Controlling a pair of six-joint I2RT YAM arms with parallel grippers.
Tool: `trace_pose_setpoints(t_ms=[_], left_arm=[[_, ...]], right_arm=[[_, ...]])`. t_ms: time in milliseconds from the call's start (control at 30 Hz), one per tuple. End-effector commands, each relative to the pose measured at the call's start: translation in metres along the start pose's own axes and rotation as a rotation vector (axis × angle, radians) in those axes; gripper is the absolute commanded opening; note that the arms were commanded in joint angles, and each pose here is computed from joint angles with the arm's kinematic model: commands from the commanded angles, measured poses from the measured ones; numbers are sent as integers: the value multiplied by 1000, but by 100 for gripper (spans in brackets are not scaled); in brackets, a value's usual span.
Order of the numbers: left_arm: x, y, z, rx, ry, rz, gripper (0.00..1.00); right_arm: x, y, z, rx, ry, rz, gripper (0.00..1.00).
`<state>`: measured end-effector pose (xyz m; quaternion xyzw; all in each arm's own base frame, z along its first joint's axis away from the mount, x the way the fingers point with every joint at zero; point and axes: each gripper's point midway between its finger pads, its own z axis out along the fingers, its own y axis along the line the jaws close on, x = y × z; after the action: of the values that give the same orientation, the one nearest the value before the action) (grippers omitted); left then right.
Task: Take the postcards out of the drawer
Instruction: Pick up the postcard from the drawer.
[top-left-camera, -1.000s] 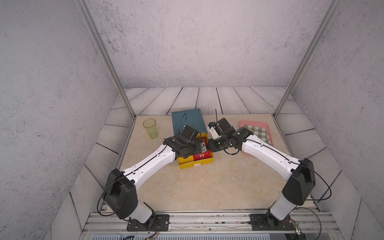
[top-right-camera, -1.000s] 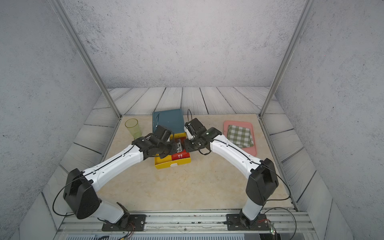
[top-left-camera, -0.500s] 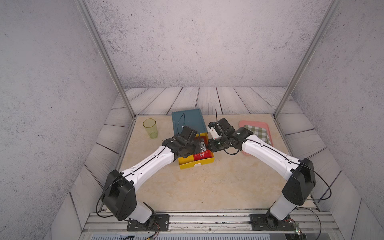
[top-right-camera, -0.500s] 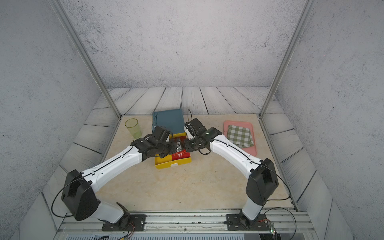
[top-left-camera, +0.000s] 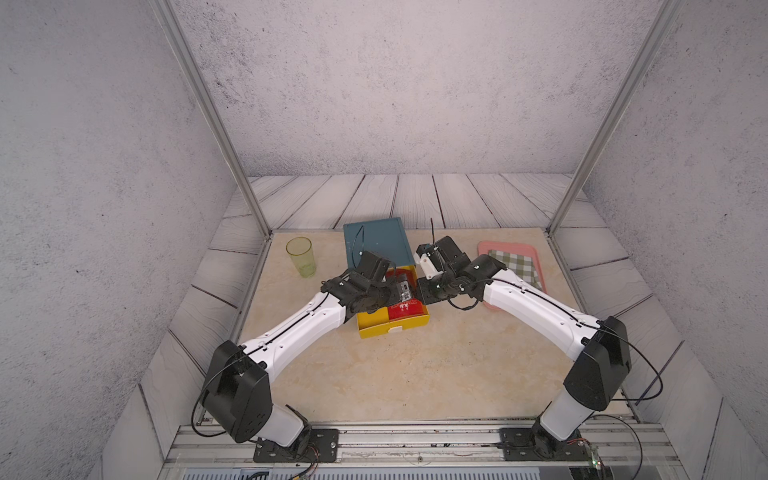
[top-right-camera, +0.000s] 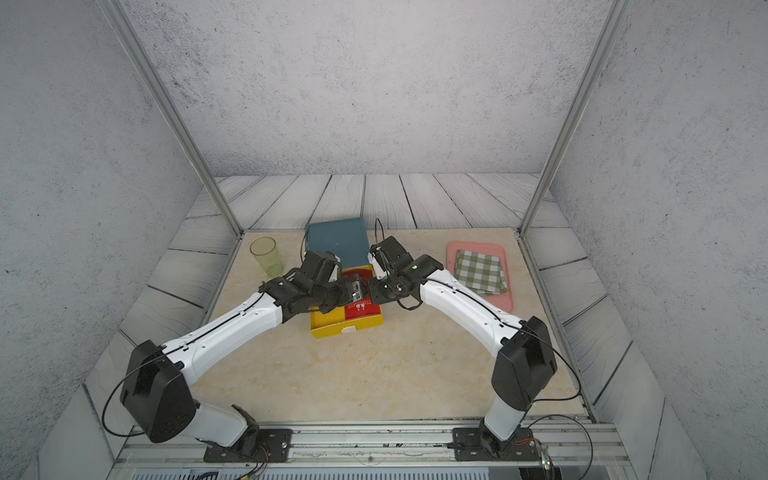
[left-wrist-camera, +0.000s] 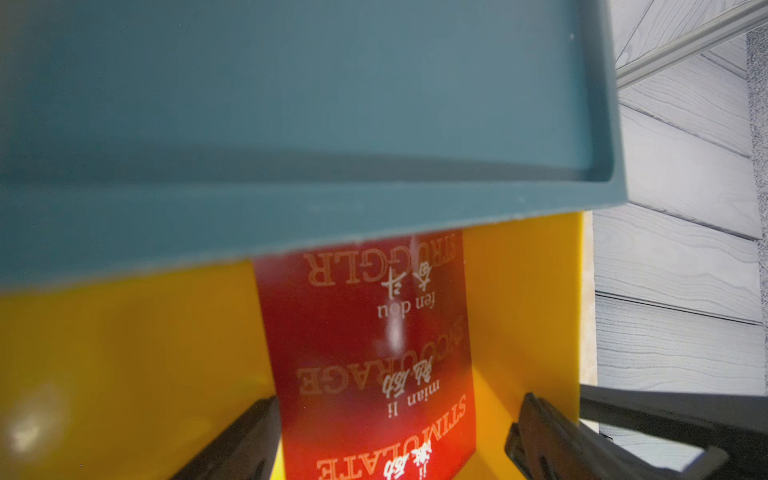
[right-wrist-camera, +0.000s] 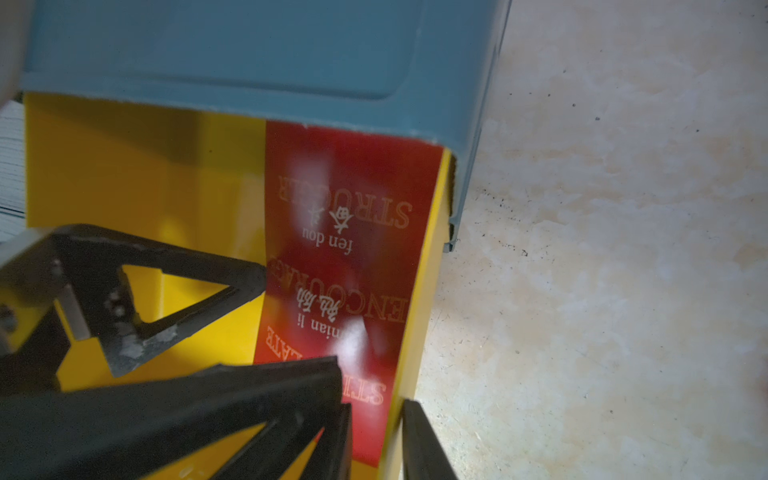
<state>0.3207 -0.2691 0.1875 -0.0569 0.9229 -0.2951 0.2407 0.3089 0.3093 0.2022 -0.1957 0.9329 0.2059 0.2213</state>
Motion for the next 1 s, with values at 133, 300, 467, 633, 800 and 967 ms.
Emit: trace_pose_setpoints(t_ms=[133,300,467,633,800,967], left_arm=[[12,8,15,42,50,8,96],[5,13,14,52,34,16,96],[0,14,14,68,25,22,96],[-5,13,15,80,12,28,96],[-10,15,17,85,-3,26,96],[-13,10,16,118,-14,24,96]], right_arm=[[6,6,10,-21,42,-1,25],[7,5,10,-18,44,-2,25],[6,5,10,-14,44,-1,25],[7,4,10,-10,48,0,25],[8,3,10,-6,50,0,25],[8,3,10,-6,50,1,25]])
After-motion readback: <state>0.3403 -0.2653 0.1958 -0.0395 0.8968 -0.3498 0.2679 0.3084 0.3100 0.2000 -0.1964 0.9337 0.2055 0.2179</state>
